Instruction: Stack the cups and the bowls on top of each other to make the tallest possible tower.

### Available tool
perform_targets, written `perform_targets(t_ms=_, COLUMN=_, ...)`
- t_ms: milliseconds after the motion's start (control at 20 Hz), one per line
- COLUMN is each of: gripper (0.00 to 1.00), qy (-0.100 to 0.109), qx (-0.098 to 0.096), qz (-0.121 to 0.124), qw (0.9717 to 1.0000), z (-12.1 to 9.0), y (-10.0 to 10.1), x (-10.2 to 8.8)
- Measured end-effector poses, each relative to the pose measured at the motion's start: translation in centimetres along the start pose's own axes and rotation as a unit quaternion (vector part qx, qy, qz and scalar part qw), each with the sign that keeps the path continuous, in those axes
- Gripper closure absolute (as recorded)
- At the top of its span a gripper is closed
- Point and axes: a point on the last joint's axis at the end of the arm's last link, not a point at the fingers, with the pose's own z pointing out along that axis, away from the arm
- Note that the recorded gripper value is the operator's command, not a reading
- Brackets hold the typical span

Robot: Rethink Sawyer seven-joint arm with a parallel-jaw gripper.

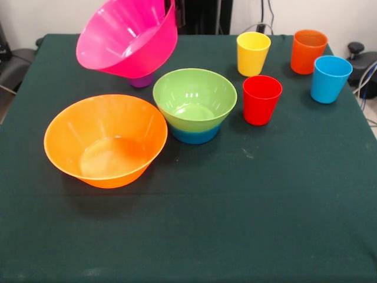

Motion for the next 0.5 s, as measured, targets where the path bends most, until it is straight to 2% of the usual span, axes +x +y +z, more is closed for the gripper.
perform_targets(t_ms=500, gripper=1.00, qy=0.005, qx=0.010, qz=0.005, qw=0.9999, z=0.1, y=1.5, x=0.8)
